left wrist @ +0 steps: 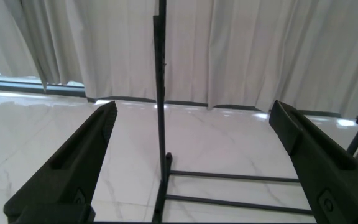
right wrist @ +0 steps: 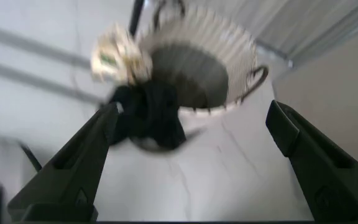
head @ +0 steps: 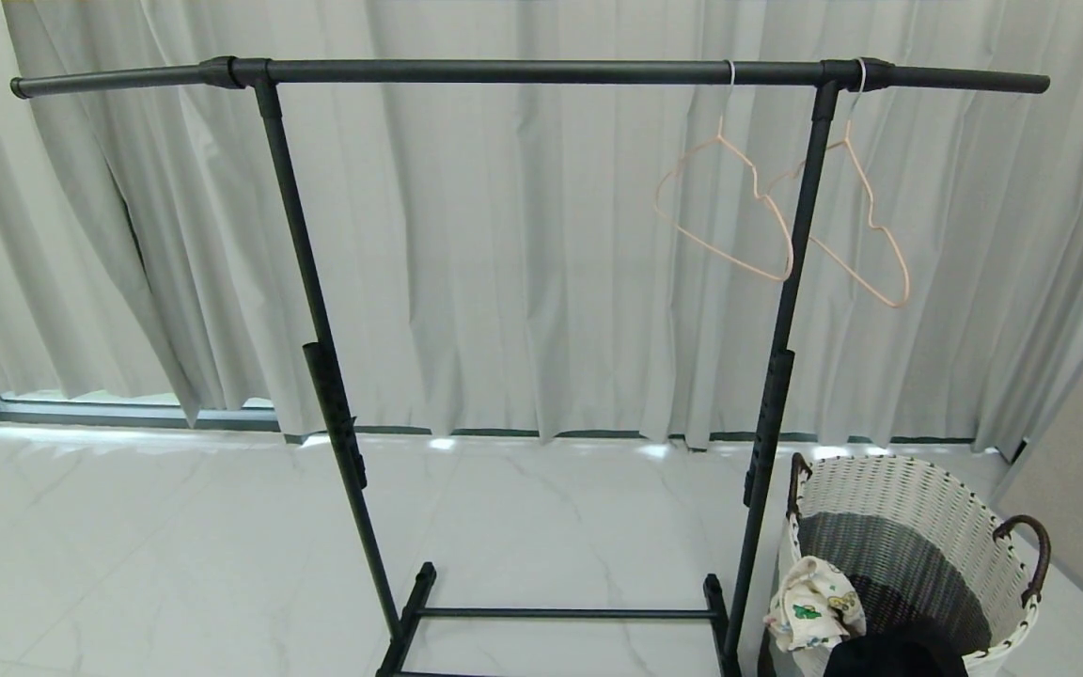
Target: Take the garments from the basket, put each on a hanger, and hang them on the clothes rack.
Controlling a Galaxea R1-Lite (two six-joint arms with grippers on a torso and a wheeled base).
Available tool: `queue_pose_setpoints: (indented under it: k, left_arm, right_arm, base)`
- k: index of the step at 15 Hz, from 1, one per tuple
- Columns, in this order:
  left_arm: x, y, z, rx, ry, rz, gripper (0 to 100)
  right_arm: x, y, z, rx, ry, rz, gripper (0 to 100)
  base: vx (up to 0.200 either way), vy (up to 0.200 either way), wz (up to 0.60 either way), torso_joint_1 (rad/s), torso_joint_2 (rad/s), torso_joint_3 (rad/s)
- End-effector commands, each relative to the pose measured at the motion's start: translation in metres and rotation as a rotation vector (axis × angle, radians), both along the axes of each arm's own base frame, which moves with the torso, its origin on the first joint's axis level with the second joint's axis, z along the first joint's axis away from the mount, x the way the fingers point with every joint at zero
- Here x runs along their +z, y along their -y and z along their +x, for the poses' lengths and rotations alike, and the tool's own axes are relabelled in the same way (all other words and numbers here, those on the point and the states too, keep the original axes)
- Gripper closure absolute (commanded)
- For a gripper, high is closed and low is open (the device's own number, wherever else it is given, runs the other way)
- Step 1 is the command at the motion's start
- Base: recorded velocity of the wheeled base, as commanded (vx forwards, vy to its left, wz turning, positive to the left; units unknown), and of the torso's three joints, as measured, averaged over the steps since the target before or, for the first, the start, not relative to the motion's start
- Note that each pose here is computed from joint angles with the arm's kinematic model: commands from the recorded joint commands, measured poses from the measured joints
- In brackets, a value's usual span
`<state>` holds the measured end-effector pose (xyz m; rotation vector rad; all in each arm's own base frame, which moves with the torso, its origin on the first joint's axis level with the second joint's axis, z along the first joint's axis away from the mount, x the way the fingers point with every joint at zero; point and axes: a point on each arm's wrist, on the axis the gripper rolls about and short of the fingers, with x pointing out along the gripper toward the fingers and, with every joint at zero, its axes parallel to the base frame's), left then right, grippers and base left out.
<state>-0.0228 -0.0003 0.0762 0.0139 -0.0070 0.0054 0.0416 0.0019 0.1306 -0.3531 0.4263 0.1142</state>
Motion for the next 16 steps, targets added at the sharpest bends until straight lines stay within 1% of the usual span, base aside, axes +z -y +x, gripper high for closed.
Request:
queue_pose_setpoints:
  k: [1, 2, 3, 5, 6, 7, 8, 10, 11, 13, 15, 16]
  left_arm:
    - [0.0, 0.0, 0.0, 0.001, 0.001, 0.0, 0]
    - [0.0, 0.0, 0.0, -0.001, 0.001, 0.0, 0]
    - [0.0, 0.0, 0.0, 0.001, -0.001, 0.0, 0]
    - [0.0, 0.0, 0.0, 0.001, 0.001, 0.0, 0]
    - [0.0, 0.0, 0.0, -0.001, 0.001, 0.0, 0]
    - [0.0, 0.0, 0.0, 0.001, 0.001, 0.0, 0]
    - [0.0, 0.0, 0.0, 0.001, 0.001, 0.0, 0]
    - [0.0, 0.0, 0.0, -0.001, 0.001, 0.0, 0]
    - [0.0, 0.0, 0.0, -0.001, 0.001, 0.0, 0]
    - [0.0, 0.0, 0.0, 0.001, 0.001, 0.0, 0]
    - [0.0, 0.0, 0.0, 0.001, -0.001, 0.0, 0]
    - [0.0, 0.0, 0.0, 0.001, 0.001, 0.0, 0]
  right_arm:
    - [-0.029, -0.002, 0.075, 0.045, -0.396, -0.2, 0]
    - [-0.044, -0.003, 0.104, 0.066, -0.439, -0.224, 0]
    - [-0.057, -0.003, 0.119, 0.079, -0.459, -0.241, 0]
    - [-0.076, -0.004, 0.133, 0.13, -0.494, -0.297, 0]
    - [-0.085, -0.004, 0.139, 0.148, -0.52, -0.313, 0]
    - [-0.095, -0.005, 0.146, 0.153, -0.541, -0.315, 0]
    - [-0.108, -0.005, 0.157, 0.154, -0.546, -0.317, 0]
    - [-0.127, -0.005, 0.169, 0.148, -0.542, -0.317, 0]
    - [-0.135, -0.003, 0.174, 0.14, -0.554, -0.317, 0]
    - [-0.144, -0.002, 0.188, 0.132, -0.56, -0.317, 0]
    - [-0.15, 0.001, 0.202, 0.112, -0.526, -0.319, 0]
    - [-0.156, 0.003, 0.207, 0.073, -0.508, -0.34, 0]
  base:
    - [0.0, 0.0, 0.0, 0.0, 0.0, 0.0]
    - [0.0, 0.0, 0.0, 0.0, 0.0, 0.0]
    - [0.0, 0.0, 0.0, 0.0, 0.0, 0.0]
    - [0.0, 0.0, 0.0, 0.0, 0.0, 0.0]
    - [0.0, 0.0, 0.0, 0.0, 0.0, 0.0]
    - [0.0, 0.0, 0.0, 0.0, 0.0, 0.0]
    - [0.0, 0.0, 0.0, 0.0, 0.0, 0.0]
    - [0.0, 0.0, 0.0, 0.0, 0.0, 0.0]
    - [0.0, 0.0, 0.0, 0.0, 0.0, 0.0]
    - [0.0, 0.0, 0.0, 0.0, 0.0, 0.0]
    - [0.0, 0.0, 0.0, 0.0, 0.0, 0.0]
    - [0.0, 0.0, 0.0, 0.0, 0.0, 0.0]
